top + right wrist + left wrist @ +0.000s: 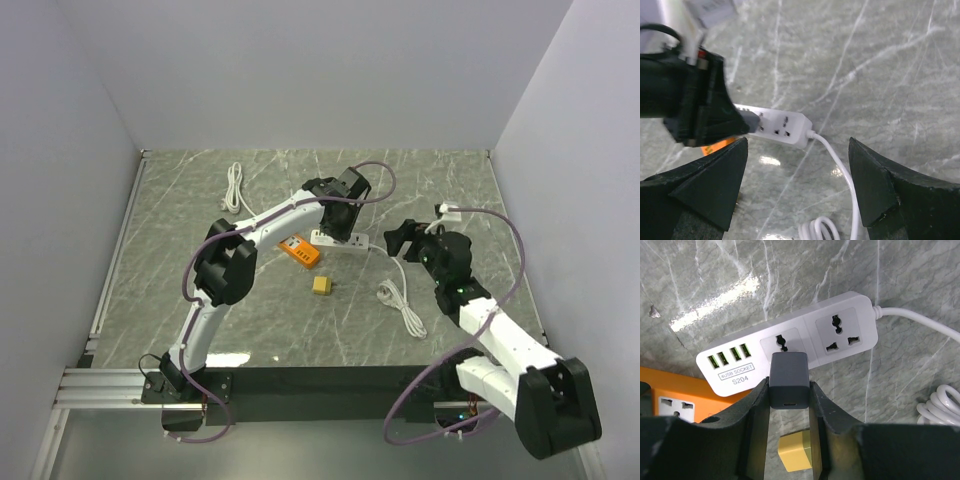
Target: Insert the plug
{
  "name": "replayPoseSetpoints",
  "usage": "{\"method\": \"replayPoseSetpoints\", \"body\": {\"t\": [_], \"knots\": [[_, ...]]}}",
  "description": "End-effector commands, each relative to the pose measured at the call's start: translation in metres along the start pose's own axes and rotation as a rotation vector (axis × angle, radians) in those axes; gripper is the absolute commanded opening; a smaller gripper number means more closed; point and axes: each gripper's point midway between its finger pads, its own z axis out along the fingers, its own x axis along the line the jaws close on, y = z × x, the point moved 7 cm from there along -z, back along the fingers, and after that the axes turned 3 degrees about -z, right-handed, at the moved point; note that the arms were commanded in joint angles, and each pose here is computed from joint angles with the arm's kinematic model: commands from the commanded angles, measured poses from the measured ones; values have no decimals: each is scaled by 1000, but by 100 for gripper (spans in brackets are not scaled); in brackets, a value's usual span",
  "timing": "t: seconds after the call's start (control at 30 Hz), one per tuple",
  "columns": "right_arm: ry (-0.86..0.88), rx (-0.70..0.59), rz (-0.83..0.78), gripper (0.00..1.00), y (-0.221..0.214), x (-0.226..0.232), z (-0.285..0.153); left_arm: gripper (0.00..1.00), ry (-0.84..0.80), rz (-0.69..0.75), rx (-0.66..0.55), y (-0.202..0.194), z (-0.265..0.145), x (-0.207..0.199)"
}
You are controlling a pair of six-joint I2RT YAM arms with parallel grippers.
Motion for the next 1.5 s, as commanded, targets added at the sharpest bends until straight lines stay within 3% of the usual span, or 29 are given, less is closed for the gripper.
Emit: {"method": "replayPoseSetpoints", "body": {"t": [0.0,0.4,0.53,0.93,1.17,1.47], "knots": [[-31,-14,-14,87,12,-2,14,1,-9,-4,-7,3,-11,-2],[-146,193,27,78,-18,-19,70,1,-26,39,10,0,-33,1],[-161,306,39,70,-36,-23,86,1,-53,40,17,-7,-38,1],[-145,527,9,66,-67,-10,89,1,-106,39,-54,-7,-49,3],[-227,616,-46,67,-82,-4,86,1,-157,58,-120,5,-70,5],[-169,685,-118,40,-109,18,57,1,-153,73,-108,4,-73,6]]}}
